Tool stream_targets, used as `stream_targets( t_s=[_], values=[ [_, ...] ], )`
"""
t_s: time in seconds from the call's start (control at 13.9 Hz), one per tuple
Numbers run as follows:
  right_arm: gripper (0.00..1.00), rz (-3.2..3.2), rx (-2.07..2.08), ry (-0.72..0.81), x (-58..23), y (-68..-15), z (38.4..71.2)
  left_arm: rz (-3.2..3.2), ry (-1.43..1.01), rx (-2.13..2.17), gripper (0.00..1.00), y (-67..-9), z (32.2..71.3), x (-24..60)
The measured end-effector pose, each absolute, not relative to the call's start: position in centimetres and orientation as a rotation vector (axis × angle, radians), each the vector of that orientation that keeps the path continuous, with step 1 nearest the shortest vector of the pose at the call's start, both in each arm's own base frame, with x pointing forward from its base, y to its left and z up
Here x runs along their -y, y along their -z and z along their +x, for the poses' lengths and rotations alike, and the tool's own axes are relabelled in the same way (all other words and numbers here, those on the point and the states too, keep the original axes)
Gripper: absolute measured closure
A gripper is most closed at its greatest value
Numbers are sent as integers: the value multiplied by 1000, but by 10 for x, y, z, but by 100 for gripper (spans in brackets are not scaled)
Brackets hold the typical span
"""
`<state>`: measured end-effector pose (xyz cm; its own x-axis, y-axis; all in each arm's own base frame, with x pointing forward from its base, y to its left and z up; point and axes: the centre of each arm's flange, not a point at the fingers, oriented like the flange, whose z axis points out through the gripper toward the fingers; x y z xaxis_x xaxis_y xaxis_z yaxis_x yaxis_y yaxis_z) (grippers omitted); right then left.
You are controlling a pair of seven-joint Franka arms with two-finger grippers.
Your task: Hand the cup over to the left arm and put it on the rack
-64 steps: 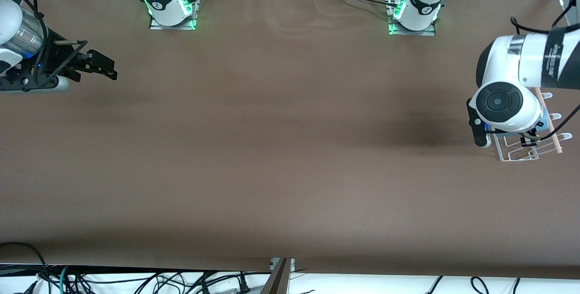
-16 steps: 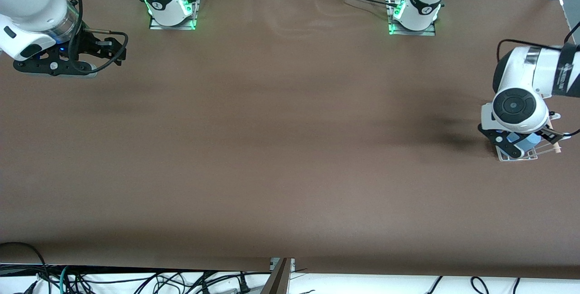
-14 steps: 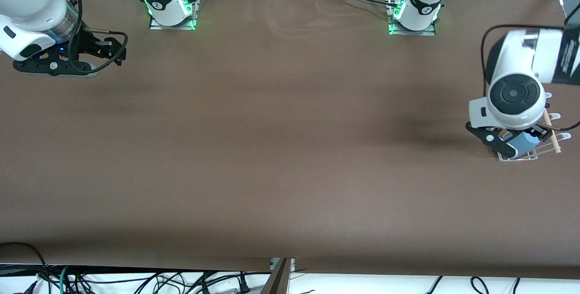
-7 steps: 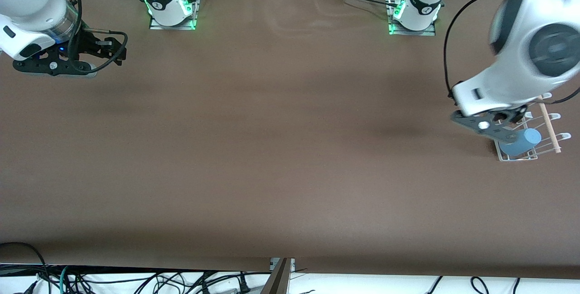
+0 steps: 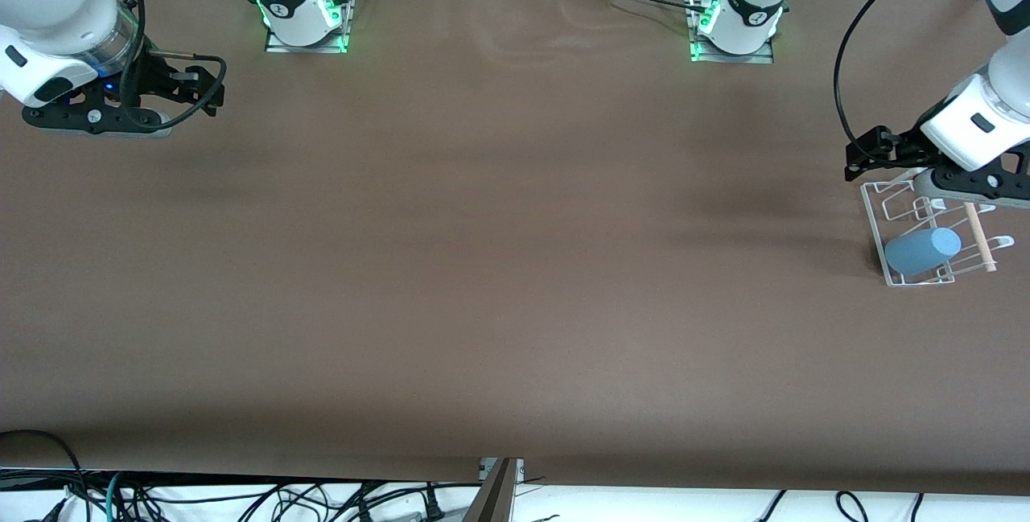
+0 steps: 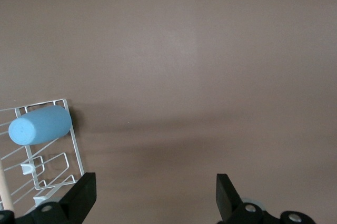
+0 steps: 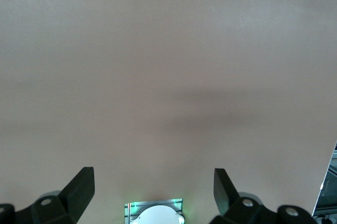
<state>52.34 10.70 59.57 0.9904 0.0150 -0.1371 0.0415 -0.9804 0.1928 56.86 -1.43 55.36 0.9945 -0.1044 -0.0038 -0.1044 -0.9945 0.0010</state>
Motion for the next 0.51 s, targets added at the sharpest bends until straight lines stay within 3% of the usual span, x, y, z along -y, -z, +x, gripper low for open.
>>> stream_targets(
  t_s=[0.51],
  values=[
    [0, 2938, -42, 200, -107, -596, 523, 3139, -23, 168, 0, -554, 570, 17]
  ],
)
